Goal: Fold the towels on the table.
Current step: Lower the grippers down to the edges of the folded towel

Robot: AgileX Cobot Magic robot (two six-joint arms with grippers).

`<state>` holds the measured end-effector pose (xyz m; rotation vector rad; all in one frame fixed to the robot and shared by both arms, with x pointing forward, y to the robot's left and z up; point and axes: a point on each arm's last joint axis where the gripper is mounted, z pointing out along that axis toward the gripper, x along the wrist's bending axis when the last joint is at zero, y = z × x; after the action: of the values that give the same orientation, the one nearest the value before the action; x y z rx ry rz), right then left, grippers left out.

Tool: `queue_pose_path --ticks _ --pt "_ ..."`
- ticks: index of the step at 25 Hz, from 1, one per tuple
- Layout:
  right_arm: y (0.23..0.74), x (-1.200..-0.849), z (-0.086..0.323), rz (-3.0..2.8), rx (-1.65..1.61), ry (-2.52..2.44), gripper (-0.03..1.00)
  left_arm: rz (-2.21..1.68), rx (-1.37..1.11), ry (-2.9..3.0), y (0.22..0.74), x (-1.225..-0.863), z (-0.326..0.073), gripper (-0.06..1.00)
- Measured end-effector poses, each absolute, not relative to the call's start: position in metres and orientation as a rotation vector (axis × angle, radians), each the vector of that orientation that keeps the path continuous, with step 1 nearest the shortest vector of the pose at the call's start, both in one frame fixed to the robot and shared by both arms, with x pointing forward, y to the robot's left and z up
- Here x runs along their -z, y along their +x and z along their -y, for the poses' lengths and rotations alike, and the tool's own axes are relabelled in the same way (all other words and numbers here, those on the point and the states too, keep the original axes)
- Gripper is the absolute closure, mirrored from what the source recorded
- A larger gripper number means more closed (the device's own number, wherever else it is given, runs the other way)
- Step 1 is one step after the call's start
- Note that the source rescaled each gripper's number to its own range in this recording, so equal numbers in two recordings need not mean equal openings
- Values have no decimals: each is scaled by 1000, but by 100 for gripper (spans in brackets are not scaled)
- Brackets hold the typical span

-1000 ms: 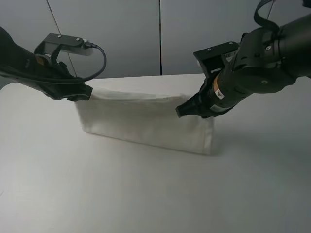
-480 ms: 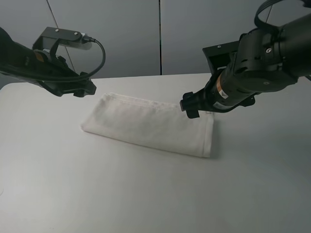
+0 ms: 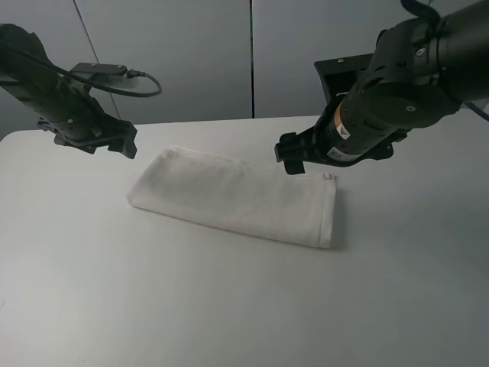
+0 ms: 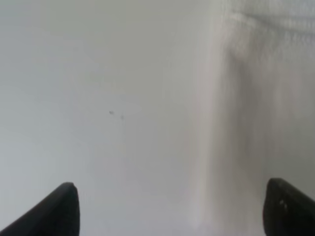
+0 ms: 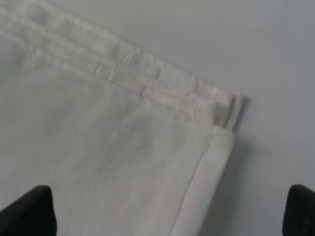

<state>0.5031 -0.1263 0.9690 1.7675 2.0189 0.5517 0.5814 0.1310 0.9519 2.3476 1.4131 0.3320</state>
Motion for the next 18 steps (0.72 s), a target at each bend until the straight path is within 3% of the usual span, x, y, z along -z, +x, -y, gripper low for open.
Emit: queue_pose_path --ticks 9,18 --pt "549 -957 154 -2023 -383 2175 -3 -1407 -247 2501 612 -919 -116 -1" --pt "568 -915 143 -2096 -190 2287 -3 -1415 -207 2583 624 -892 -111 -1"
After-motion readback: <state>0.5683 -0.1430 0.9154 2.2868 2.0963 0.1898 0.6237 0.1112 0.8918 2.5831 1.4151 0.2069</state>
